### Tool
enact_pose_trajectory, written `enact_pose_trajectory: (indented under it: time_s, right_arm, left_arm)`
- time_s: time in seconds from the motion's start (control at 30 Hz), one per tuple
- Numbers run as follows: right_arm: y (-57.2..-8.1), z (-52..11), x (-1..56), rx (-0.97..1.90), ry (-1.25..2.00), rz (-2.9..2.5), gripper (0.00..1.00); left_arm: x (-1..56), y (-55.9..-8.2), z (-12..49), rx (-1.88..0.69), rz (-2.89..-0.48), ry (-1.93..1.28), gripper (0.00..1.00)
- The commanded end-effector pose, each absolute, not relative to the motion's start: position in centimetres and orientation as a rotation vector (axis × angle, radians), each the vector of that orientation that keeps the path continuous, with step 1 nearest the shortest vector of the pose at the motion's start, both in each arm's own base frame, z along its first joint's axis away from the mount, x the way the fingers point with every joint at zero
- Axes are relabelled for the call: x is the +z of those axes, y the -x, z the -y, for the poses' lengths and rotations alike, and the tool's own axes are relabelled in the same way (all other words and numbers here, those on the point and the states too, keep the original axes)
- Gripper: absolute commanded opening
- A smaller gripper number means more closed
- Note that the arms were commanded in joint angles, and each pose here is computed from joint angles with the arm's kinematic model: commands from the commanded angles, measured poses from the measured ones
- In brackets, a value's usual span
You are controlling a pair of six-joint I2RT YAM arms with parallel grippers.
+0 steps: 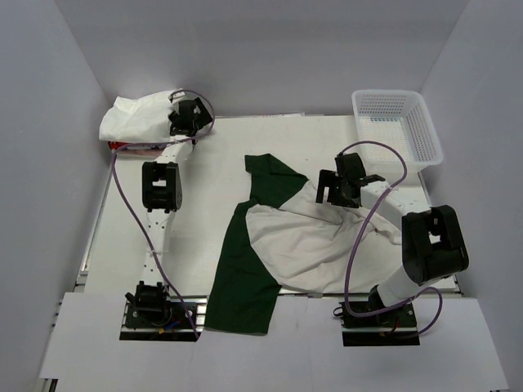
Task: Fold and stack the t-shirts
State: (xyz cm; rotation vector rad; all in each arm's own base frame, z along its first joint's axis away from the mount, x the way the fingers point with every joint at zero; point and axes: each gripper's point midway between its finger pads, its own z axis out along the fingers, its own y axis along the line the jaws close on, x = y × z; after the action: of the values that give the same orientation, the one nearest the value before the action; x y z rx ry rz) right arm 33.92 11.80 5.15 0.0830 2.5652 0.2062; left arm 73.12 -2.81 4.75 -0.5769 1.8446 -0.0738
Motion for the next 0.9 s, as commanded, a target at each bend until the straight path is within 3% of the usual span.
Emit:
enact_pose_trajectory:
  time_s: [0.0,0.13,0.2,0.23,0.27,0.3,0.33,0.4,0.43,0.57,0.67,0.87]
  right_arm:
    - [-34.7,-12.4,8.0,0.255,-0.052,-2.491,0.9]
    - [-34.6,-12.4,10.2,0.289,-0.041,-2.407,0.9]
    - [-34.6,-12.0,11.9,0.285,-0.057,-2.349,0.9]
    - [-34.5,-11.5,12.0,0.265,-0.106,-2.345,0.9]
    - [-34.2,-11.1,12.5,0.254,-0.135,-2.336,0.9]
    - [-34.0,-10.9,12.5,0.252,-0.175,-2.338,0.9]
    - [-33.3,-10.4,13.0,0.238,-0.197,-2.332,0.9]
    - [-32.6,-9.9,12.7,0.232,-0.268,-2.339,0.9]
    - [-31.6,-9.2,12.5,0.196,-0.294,-2.349,0.9]
    - [-28.7,-7.8,9.9,0.136,-0.374,-2.428,0.9]
    - [-26.3,-7.1,7.4,0.102,-0.392,-2.517,0.9]
    - [-25.2,-6.6,7.7,0.09,-0.425,-2.506,0.9]
  left_arm:
    - [14.2,-73.2,5.6,-0.283,-1.781,0.329,1.0]
    - [20.7,-69.7,13.5,-0.433,-1.828,0.039,1.0]
    - [22.4,-66.2,17.7,-0.585,-1.873,-0.077,1.0]
    - [20.5,-64.1,18.7,-0.617,-1.945,-0.097,1.0]
    - [24.4,-61.9,19.2,-0.635,-1.909,-0.121,1.0]
    - [24.7,-60.1,20.1,-0.667,-1.923,-0.149,1.0]
    - [22.1,-57.5,21.7,-0.703,-1.998,-0.18,1.0]
    - [23.6,-52.9,22.6,-0.71,-2.035,-0.25,1.0]
    - [19.9,-49.6,23.9,-0.702,-2.139,-0.298,1.0]
    - [14.3,-39.4,25.3,-0.589,-2.334,-0.358,1.0]
    - [12.4,-32.6,27.6,-0.72,-2.356,-0.456,1.0]
    - [6.5,-28.1,29.7,-0.721,-2.514,-0.534,1.0]
